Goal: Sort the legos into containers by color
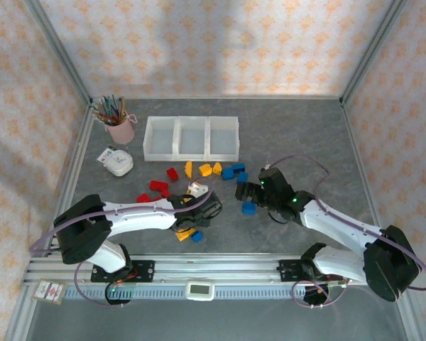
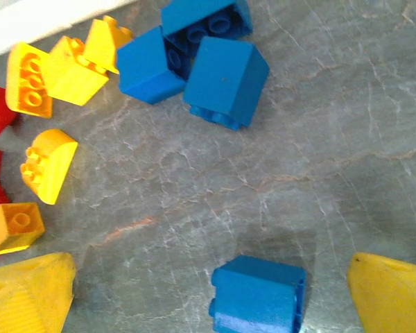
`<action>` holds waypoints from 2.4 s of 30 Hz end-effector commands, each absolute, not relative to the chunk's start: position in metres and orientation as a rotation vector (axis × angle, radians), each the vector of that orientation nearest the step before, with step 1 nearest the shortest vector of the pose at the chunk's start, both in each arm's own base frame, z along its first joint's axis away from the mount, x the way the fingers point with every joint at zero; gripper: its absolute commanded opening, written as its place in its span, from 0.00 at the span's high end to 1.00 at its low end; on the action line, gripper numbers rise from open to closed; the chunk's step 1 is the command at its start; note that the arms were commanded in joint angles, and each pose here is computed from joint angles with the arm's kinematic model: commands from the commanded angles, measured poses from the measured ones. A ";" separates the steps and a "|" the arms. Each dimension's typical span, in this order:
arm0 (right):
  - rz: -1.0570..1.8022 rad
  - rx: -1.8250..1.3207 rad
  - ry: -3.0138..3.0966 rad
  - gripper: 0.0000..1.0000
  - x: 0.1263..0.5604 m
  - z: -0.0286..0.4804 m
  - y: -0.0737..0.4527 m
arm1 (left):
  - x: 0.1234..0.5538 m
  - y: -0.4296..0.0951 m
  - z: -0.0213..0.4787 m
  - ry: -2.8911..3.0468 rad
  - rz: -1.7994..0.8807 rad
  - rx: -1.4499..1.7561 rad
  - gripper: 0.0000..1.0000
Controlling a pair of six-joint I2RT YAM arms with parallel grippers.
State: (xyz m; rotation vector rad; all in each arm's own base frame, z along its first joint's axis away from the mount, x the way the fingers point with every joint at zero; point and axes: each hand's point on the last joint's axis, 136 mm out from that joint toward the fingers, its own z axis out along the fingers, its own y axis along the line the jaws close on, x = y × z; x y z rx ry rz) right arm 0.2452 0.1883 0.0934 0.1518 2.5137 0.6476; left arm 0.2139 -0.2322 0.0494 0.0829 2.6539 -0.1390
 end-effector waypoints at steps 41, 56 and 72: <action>0.586 0.018 2.347 0.00 0.335 0.155 0.239 | 0.489 -0.049 0.143 2.270 0.157 -0.515 0.48; 0.625 -0.058 2.497 0.00 0.279 0.133 0.222 | 0.357 -0.106 0.165 2.361 -0.083 -0.390 0.37; 0.671 -0.033 2.672 0.01 0.216 0.083 0.197 | 0.167 -0.223 0.110 2.564 -0.413 -0.227 0.37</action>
